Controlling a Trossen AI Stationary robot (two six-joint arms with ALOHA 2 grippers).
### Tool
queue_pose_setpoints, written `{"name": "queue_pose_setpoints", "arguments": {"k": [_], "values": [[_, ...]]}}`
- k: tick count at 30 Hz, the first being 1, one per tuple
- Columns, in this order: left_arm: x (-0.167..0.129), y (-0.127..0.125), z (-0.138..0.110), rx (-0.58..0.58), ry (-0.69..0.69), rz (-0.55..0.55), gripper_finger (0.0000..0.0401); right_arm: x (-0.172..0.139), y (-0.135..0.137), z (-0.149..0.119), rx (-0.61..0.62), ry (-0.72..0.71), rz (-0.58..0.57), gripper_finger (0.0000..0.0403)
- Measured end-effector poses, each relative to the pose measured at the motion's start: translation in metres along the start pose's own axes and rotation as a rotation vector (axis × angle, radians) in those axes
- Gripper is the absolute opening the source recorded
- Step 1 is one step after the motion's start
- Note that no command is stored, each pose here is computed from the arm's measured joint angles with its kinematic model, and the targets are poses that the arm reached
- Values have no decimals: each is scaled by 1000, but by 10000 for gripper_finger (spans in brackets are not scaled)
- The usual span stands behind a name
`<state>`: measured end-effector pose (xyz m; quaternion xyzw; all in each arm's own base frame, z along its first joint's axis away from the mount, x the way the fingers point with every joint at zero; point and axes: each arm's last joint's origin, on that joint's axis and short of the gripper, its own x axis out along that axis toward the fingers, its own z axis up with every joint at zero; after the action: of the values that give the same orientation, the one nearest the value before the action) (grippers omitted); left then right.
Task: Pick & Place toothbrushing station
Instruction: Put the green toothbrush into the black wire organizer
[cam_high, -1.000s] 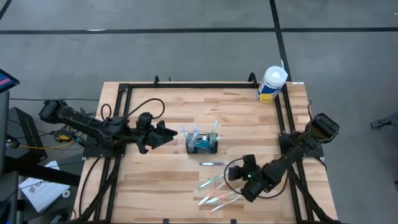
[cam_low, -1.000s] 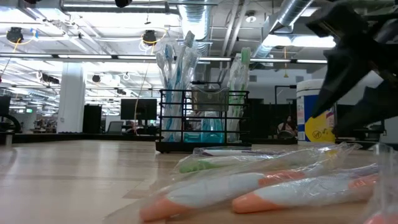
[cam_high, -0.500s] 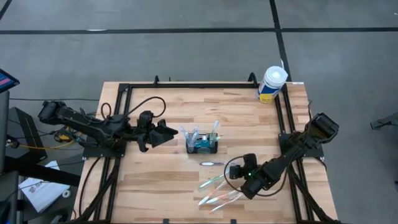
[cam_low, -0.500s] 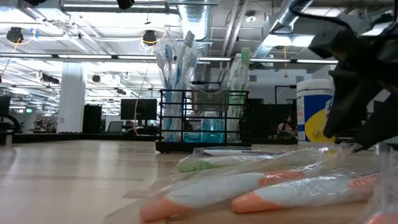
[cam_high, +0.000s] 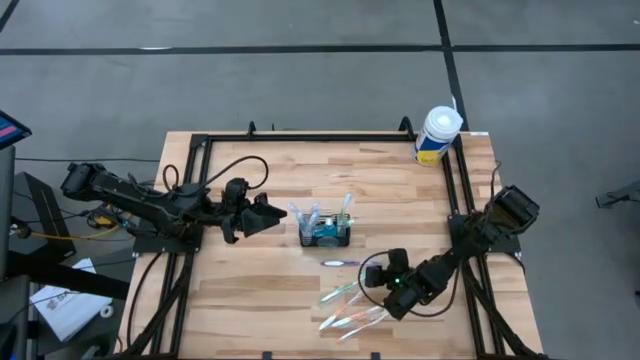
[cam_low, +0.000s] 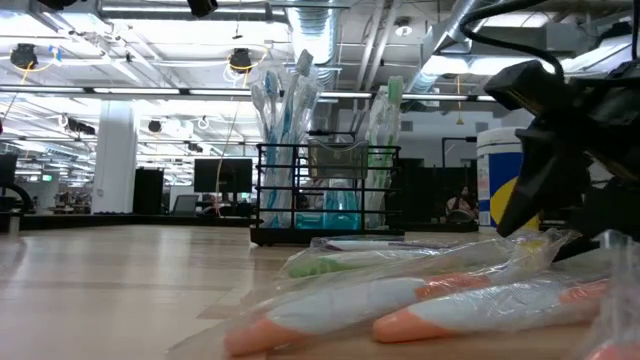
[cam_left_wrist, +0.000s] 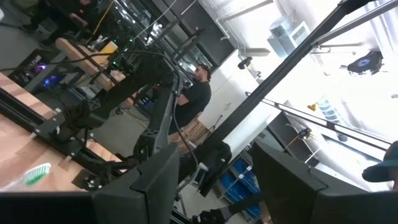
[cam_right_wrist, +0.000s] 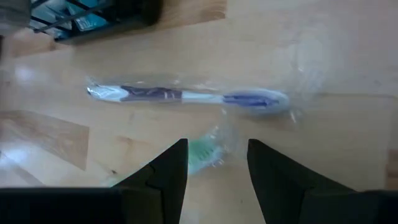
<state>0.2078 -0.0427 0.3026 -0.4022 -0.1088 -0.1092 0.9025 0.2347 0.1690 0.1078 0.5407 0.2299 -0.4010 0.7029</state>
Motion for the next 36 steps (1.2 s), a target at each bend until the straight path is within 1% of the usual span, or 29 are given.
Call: {"name": "queue_pose_setpoints", "arguments": {"k": [5,9,12,15,16,20,22,25,29,32,34,36], "values": [[0,0,0,0,1,0,198,4,4,4,-1,-6,3,151],[0,0,0,-4,11,-10,198,8,6,7,1,-11,1,131],[0,-1,-1,-5,19,-18,198,11,8,9,-29,-11,7,94],[0,-1,-1,-5,19,-18,198,14,11,11,-70,-13,21,29],[0,-1,-1,-5,19,-18,198,14,12,11,-85,-17,26,15],[0,-1,-1,-5,19,-18,198,15,15,12,-109,-39,59,3],[0,-1,-1,-4,18,-18,198,13,20,11,-99,-37,104,2],[0,-1,-1,-1,18,-19,198,-2,39,9,-65,-26,226,1],[0,-1,0,6,15,-21,198,-34,73,18,-112,-23,345,0],[0,-1,0,31,12,-23,198,-65,101,38,-181,-75,443,0],[0,-1,0,52,9,-25,198,-88,114,57,-256,-139,468,0],[0,0,1,67,2,-18,198,-112,126,80,-331,-210,470,0]]}}
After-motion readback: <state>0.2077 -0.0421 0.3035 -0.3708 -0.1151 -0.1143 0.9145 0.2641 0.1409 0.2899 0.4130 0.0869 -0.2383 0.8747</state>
